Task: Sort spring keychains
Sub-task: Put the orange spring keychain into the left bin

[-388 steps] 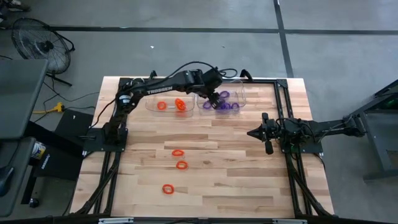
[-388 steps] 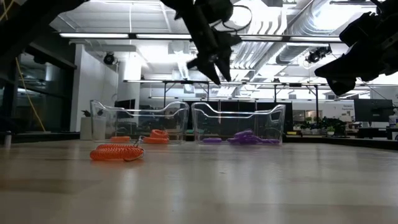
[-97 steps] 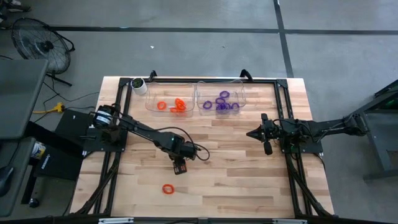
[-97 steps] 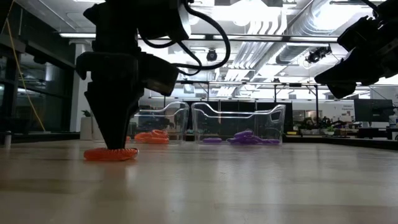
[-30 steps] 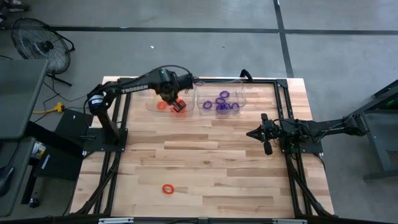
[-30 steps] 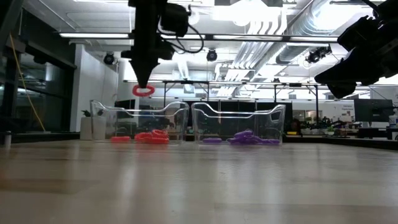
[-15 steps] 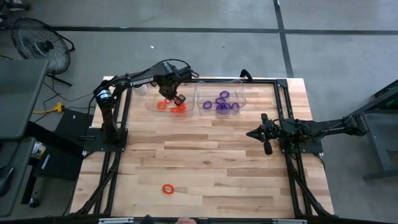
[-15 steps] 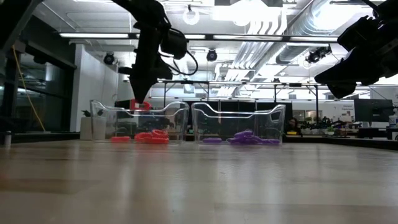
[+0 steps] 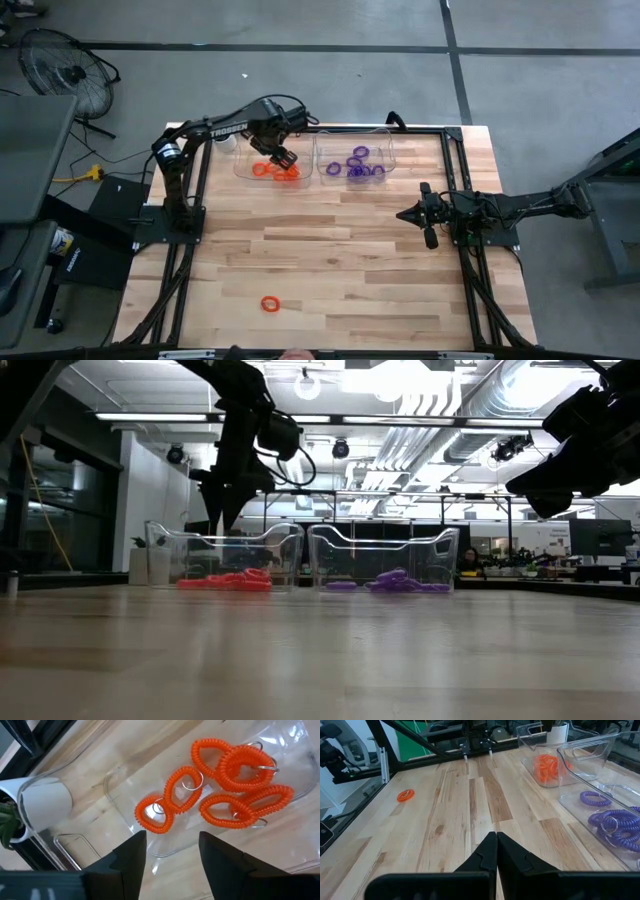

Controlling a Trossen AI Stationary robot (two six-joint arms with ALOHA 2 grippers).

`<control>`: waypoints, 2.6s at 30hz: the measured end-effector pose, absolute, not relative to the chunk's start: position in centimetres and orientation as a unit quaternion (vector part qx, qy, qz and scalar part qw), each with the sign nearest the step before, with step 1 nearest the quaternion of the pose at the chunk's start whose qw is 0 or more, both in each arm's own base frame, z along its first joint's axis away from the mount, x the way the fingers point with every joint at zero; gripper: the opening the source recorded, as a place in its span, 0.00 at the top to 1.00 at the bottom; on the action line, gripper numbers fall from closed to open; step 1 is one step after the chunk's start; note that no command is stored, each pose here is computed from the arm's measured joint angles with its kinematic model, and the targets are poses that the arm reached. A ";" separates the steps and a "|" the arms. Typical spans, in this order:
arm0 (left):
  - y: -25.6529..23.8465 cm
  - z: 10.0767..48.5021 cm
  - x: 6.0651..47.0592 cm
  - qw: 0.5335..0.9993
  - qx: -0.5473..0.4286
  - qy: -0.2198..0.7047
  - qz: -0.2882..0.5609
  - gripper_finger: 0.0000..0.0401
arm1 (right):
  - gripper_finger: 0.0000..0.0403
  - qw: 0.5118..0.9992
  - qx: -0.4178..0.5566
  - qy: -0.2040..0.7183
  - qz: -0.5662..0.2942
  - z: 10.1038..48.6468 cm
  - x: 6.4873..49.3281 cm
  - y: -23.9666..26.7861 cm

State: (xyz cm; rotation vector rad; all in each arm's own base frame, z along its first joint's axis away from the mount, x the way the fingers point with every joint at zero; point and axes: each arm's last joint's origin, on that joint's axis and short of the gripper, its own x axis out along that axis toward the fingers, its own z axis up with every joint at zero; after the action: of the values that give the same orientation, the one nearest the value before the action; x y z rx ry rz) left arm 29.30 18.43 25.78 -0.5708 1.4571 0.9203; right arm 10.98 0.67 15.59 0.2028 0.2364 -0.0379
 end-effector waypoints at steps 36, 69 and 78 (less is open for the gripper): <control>1.9 28.8 27.7 0.685 -0.218 0.625 0.305 1.00 | 1.00 0.988 0.101 0.118 -0.019 15.6 11.0 0.7; -12.4 20.8 26.2 0.766 0.030 0.626 -0.144 1.00 | 1.00 0.988 0.101 0.118 -0.019 15.6 11.0 0.7; -15.3 19.4 26.4 0.771 0.062 0.604 -0.194 1.00 | 1.00 0.988 0.101 0.118 -0.019 15.6 11.0 0.7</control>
State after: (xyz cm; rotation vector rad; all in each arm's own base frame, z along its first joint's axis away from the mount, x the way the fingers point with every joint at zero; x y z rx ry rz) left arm 26.42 -15.29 19.41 0.1342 1.3088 -0.4209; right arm 10.98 0.68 15.58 0.2028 0.2367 -0.0376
